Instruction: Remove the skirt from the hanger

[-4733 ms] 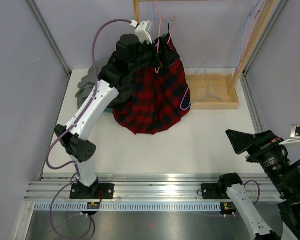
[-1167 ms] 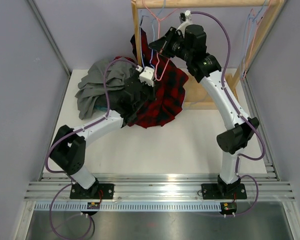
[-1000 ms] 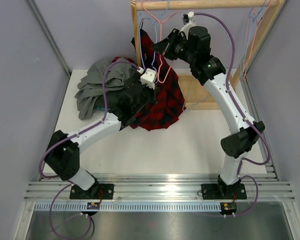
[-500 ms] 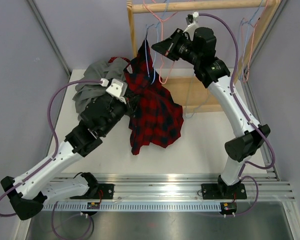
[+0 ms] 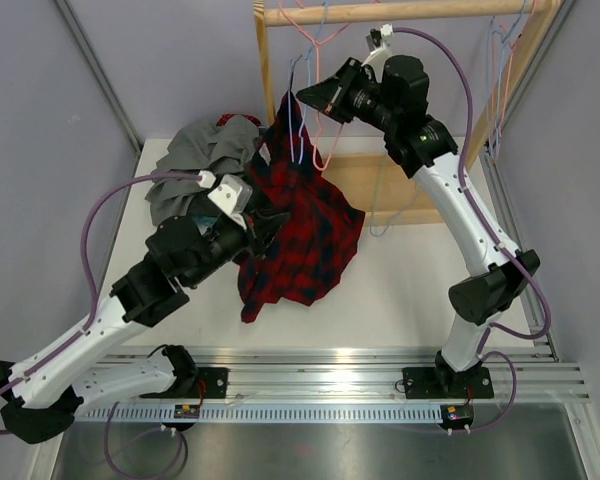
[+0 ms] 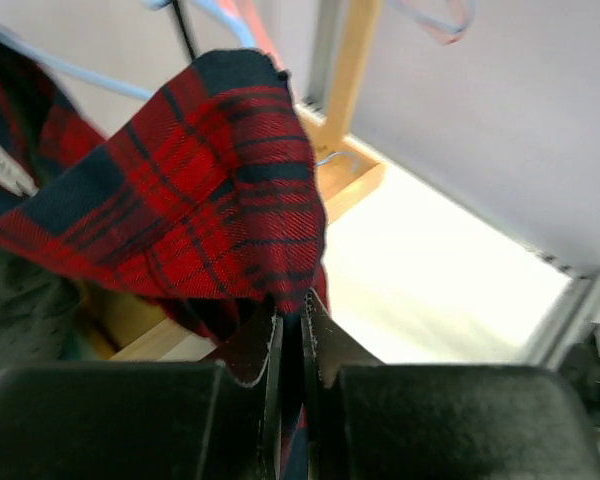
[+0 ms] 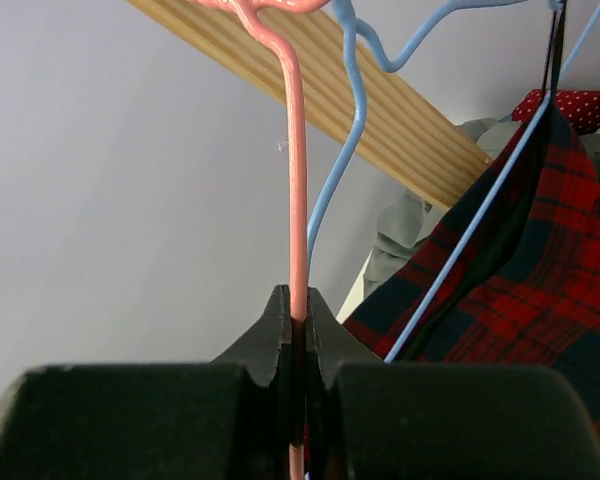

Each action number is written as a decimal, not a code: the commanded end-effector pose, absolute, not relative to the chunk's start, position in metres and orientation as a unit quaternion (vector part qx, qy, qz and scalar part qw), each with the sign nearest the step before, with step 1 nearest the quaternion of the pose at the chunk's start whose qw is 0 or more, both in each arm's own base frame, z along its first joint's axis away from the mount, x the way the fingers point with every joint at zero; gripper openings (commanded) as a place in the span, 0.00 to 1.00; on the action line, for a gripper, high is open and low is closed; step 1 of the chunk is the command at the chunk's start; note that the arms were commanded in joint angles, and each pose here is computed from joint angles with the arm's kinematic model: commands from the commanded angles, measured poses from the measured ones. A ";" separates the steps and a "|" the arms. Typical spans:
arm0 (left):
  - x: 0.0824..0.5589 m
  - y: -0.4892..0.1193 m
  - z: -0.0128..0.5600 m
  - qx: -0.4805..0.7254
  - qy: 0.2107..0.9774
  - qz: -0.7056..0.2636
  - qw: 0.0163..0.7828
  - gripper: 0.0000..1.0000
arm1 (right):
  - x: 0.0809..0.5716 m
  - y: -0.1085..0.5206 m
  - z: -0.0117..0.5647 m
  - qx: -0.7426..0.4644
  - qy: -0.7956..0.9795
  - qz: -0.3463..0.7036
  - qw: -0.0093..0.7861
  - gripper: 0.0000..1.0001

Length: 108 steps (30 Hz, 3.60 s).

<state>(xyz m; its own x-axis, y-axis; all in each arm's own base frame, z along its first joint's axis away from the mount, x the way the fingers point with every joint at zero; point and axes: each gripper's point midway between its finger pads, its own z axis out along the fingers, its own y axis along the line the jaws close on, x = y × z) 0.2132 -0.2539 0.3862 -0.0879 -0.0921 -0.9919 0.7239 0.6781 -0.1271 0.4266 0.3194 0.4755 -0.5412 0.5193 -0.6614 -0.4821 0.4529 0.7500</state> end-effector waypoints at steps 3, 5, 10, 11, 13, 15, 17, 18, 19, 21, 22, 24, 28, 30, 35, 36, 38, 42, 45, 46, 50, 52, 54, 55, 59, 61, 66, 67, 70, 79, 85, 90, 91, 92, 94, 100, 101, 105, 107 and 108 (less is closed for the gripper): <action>0.112 -0.286 0.406 0.350 0.557 -0.488 0.574 0.00 | 0.464 0.272 0.509 0.080 0.654 0.465 0.591 0.00; 0.089 -0.298 0.412 0.387 0.532 -0.505 0.558 0.00 | 0.471 0.272 0.506 0.090 0.656 0.461 0.591 0.00; 0.081 -0.329 0.389 0.437 0.563 -0.451 0.537 0.00 | 0.487 0.276 0.505 0.093 0.659 0.454 0.592 0.00; 0.079 -0.331 0.385 0.439 0.567 -0.447 0.535 0.00 | 0.487 0.276 0.504 0.091 0.663 0.451 0.591 0.00; 0.093 -0.330 0.373 0.419 0.590 -0.422 0.546 0.00 | 0.486 0.274 0.509 0.088 0.661 0.454 0.590 0.00; 0.109 -0.324 0.354 0.394 0.617 -0.387 0.561 0.00 | 0.483 0.272 0.505 0.087 0.667 0.453 0.585 0.00; 0.143 -0.305 0.339 0.331 0.653 -0.319 0.603 0.00 | 0.474 0.267 0.513 0.084 0.662 0.454 0.590 0.00; 0.158 -0.294 0.334 0.305 0.665 -0.287 0.618 0.00 | 0.473 0.265 0.506 0.085 0.669 0.450 0.585 0.00; 0.176 -0.281 0.330 0.274 0.680 -0.249 0.632 0.00 | 0.462 0.260 0.517 0.083 0.663 0.452 0.591 0.00; 0.214 -0.257 0.315 0.231 0.713 -0.220 0.625 0.00 | 0.456 0.256 0.510 0.084 0.668 0.448 0.588 0.00; 0.228 -0.248 0.311 0.217 0.723 -0.215 0.619 0.00 | 0.446 0.249 0.520 0.082 0.661 0.449 0.595 0.00; 0.272 -0.213 0.302 0.167 0.748 -0.181 0.616 0.00 | 0.438 0.244 0.516 0.082 0.665 0.446 0.594 0.00; 0.328 -0.157 0.309 0.083 0.782 -0.107 0.608 0.00 | 0.408 0.217 0.540 0.087 0.646 0.445 0.614 0.00; 0.358 -0.128 0.291 0.035 0.816 -0.078 0.571 0.00 | 0.404 0.205 0.539 0.097 0.646 0.442 0.614 0.00; 0.406 -0.087 0.314 -0.036 0.822 -0.057 0.566 0.00 | 0.379 0.181 0.558 0.106 0.628 0.451 0.626 0.00; 0.412 -0.083 0.315 -0.035 0.822 -0.050 0.566 0.00 | 0.378 0.173 0.561 0.108 0.625 0.450 0.629 0.00; 0.430 -0.075 0.317 -0.039 0.823 -0.033 0.566 0.00 | 0.371 0.164 0.569 0.115 0.619 0.464 0.623 0.00; 0.461 -0.053 0.310 -0.065 0.826 0.006 0.560 0.00 | 0.357 0.152 0.589 0.110 0.613 0.480 0.618 0.00; 0.473 -0.030 0.312 -0.107 0.817 0.011 0.566 0.00 | 0.351 0.157 0.589 0.098 0.620 0.487 0.607 0.00; 0.473 -0.025 0.316 -0.117 0.811 0.014 0.573 0.00 | 0.353 0.159 0.590 0.093 0.619 0.491 0.606 0.00; 0.476 -0.004 0.343 -0.145 0.784 0.027 0.602 0.00 | 0.370 0.169 0.588 0.070 0.624 0.520 0.579 0.00; 0.479 -0.003 0.352 -0.143 0.782 0.018 0.606 0.00 | 0.386 0.183 0.579 0.062 0.628 0.562 0.535 0.00; 0.476 -0.007 0.351 -0.136 0.790 0.011 0.598 0.00 | 0.394 0.189 0.576 0.056 0.627 0.593 0.502 0.00; 0.474 -0.008 0.350 -0.133 0.791 0.006 0.598 0.00 | 0.407 0.192 0.572 0.065 0.621 0.612 0.485 0.00; 0.460 -0.015 0.333 -0.122 0.789 -0.015 0.602 0.00 | 0.434 0.197 0.553 0.086 0.620 0.641 0.445 0.00; 0.454 -0.017 0.334 -0.118 0.787 -0.019 0.606 0.00 | 0.443 0.198 0.543 0.099 0.620 0.647 0.432 0.00; 0.451 -0.017 0.336 -0.113 0.790 -0.018 0.603 0.00 | 0.449 0.195 0.521 0.126 0.621 0.648 0.423 0.00; 0.450 -0.016 0.336 -0.113 0.789 -0.018 0.603 0.00 | 0.452 0.195 0.508 0.134 0.629 0.645 0.414 0.00; 0.449 -0.017 0.333 -0.112 0.791 -0.017 0.601 0.00 | 0.447 0.189 0.500 0.138 0.634 0.642 0.408 0.15; 0.446 -0.016 0.330 -0.109 0.793 -0.016 0.599 0.00 | 0.413 0.145 0.486 0.139 0.701 0.500 0.489 0.99; 0.443 -0.019 0.330 -0.107 0.792 -0.022 0.600 0.00 | 0.386 0.096 0.522 0.141 0.707 0.350 0.599 0.99; 0.443 -0.021 0.327 -0.106 0.794 -0.029 0.597 0.00 | 0.383 0.096 0.547 0.112 0.692 0.343 0.625 1.00; 0.443 -0.022 0.326 -0.107 0.795 -0.030 0.597 0.00 | 0.384 0.100 0.550 0.103 0.692 0.352 0.622 0.99; 0.443 -0.022 0.325 -0.106 0.795 -0.031 0.597 0.00 | 0.381 0.104 0.564 0.091 0.681 0.364 0.629 0.99; 0.443 -0.024 0.325 -0.105 0.795 -0.035 0.596 0.00 | 0.395 0.116 0.559 0.073 0.689 0.389 0.607 1.00; 0.442 -0.026 0.325 -0.102 0.796 -0.036 0.596 0.00 | 0.427 0.138 0.556 0.050 0.692 0.441 0.570 0.99; 0.442 -0.026 0.324 -0.101 0.796 -0.036 0.596 0.00 | 0.429 0.140 0.557 0.046 0.690 0.446 0.569 0.99; 0.440 -0.027 0.328 -0.099 0.793 -0.038 0.600 0.00 | 0.448 0.148 0.540 0.049 0.699 0.468 0.539 0.94; 0.439 -0.027 0.328 -0.099 0.793 -0.037 0.600 0.00 | 0.450 0.153 0.533 0.047 0.702 0.478 0.526 0.86; 0.439 -0.027 0.328 -0.098 0.793 -0.037 0.600 0.00 | 0.450 0.154 0.533 0.045 0.701 0.479 0.526 0.83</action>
